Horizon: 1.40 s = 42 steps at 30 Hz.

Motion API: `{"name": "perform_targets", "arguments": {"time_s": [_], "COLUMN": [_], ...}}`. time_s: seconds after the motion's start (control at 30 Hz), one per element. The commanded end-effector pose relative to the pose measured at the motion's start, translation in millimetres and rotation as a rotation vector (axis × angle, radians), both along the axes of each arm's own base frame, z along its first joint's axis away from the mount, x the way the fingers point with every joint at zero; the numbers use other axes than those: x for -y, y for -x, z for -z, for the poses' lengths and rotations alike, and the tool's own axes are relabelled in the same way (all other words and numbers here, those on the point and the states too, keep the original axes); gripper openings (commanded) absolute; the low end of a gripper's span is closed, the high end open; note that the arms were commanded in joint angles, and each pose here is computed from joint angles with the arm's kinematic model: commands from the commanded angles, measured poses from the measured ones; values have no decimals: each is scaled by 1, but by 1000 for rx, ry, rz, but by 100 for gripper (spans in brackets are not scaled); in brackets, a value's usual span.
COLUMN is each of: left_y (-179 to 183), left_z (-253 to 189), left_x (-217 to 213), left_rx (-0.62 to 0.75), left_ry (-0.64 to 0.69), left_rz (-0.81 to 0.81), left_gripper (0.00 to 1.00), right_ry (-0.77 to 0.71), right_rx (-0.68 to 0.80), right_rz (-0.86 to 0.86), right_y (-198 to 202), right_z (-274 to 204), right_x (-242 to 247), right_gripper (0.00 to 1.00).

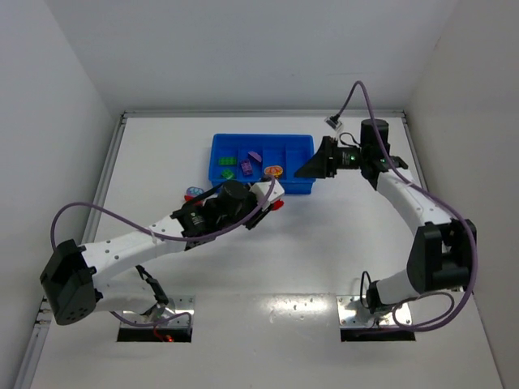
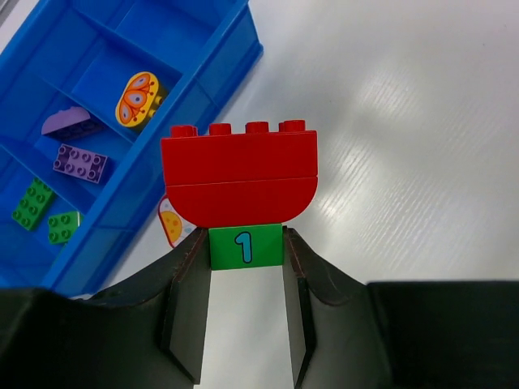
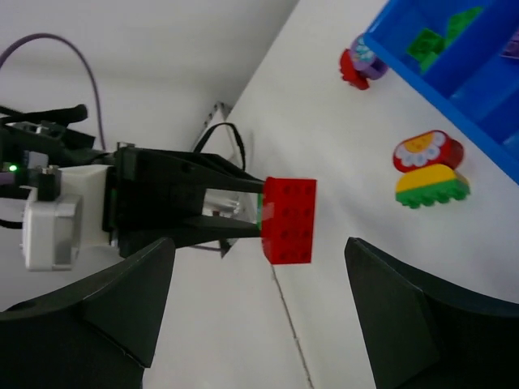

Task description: Sort the legos into containers by color

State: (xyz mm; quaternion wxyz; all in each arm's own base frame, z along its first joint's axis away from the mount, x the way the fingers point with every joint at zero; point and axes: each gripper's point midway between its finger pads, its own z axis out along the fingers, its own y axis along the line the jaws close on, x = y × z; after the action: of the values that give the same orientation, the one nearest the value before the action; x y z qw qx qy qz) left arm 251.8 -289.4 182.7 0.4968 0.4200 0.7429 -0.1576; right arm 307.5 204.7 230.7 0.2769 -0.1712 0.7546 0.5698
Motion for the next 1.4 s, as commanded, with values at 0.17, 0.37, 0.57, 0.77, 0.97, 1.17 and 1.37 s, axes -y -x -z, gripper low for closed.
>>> {"name": "perform_targets", "arguments": {"time_s": [0.17,0.37,0.57,0.77,0.97,1.17,1.37], "left_y": [-14,-16,-17,-18,-20,-13,-7], "left_z": [-55,-80,-103,-103,-97,-66,-49], "left_x": [10,22,30,29,26,17,4], "left_rx": [128,138,155,157,156,102,64], "left_ry": [88,145,193,191,180,151,132], "left_rz": [17,36,52,44,26,7,-10], "left_gripper": [1,1,2,2,2,2,2], "right_ry": [-73,23,46,34,13,1,0], "right_rx": [23,64,70,103,113,123,178], "right_rz": [-168,-164,-165,-192,-233,-199,-111], "right_y": [14,9,2,-1,7,-1,-42], "right_z": [-17,5,10,0,-2,-10,-26], "right_x": [-26,-32,-35,-44,-51,-45,-28], "right_gripper": [86,84,83,66,23,0,0]}}
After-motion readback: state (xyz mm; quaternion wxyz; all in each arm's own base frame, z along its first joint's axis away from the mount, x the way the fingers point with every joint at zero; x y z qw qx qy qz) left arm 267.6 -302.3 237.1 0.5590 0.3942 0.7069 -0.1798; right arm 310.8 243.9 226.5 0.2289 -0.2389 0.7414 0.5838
